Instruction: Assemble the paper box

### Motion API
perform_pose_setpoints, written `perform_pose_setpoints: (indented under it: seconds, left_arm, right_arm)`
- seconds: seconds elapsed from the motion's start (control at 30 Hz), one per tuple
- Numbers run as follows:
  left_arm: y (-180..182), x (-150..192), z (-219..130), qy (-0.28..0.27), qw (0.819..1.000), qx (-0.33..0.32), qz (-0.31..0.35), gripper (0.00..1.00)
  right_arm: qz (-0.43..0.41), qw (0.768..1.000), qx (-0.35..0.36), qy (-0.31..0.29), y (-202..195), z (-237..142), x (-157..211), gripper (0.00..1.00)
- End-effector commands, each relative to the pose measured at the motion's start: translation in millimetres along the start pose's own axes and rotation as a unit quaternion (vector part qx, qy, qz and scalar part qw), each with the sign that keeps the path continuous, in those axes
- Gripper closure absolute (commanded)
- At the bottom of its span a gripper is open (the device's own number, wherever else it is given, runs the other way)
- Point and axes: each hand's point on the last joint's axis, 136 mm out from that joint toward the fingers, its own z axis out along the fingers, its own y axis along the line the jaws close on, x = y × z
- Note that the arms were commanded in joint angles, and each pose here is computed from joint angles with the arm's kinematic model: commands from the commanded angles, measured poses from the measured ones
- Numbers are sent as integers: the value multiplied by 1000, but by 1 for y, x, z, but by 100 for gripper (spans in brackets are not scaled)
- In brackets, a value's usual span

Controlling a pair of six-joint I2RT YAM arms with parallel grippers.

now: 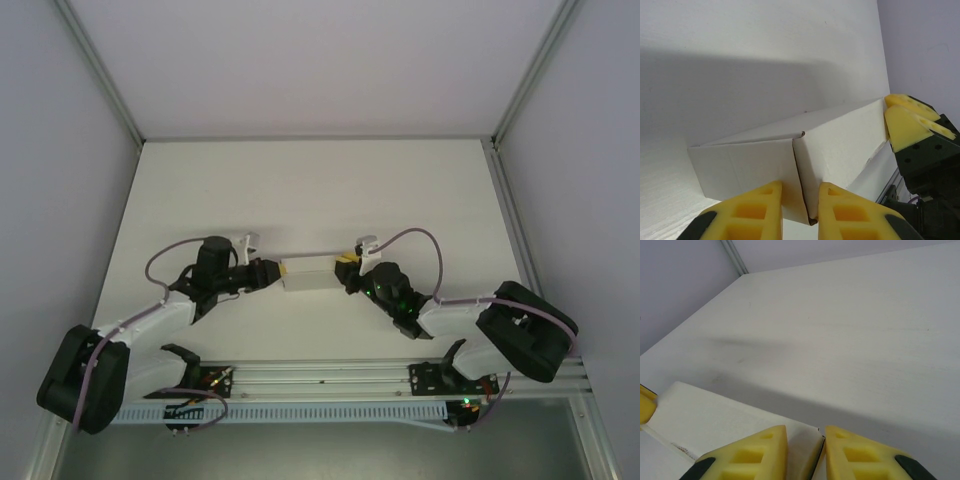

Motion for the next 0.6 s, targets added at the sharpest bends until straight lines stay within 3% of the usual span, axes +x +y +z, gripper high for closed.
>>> perform_pose_setpoints:
  seconds: [0.0, 0.1, 0.17, 0.2, 0.27, 0.33, 0.5, 0.53, 0.57]
  left_arm:
    - [70, 64, -9, 98, 981, -149, -75, 100]
    - [57, 48, -14, 86, 982, -160, -58, 96]
    - [43, 34, -15, 74, 985, -151, -37, 76]
    - [37, 28, -16, 68, 986, -148, -31, 73]
    - [25, 13, -17, 56, 988, -146, -11, 69]
    - [14, -2, -20, 43, 987, -152, 10, 58]
    - [-8, -36, -31, 8, 984, -168, 57, 56]
    - [-14, -43, -34, -1, 984, -168, 64, 49]
    - [-20, -47, -36, -6, 983, -167, 71, 32]
  right_arm:
    - [-57, 970, 41, 232, -34, -31, 124, 75]
    - [-38, 975, 43, 215, -26, -27, 103, 69]
    - [-34, 975, 57, 214, -24, -25, 88, 69]
    - [-29, 976, 66, 207, -22, -22, 77, 66]
    - [-25, 976, 83, 202, -21, -20, 62, 48]
    - [-20, 975, 108, 191, -22, -17, 43, 45]
    - [-18, 982, 117, 150, -11, -10, -1, 33]
    - [-15, 983, 113, 142, -7, -9, -10, 33]
    - [-17, 985, 104, 137, -2, -8, -17, 32]
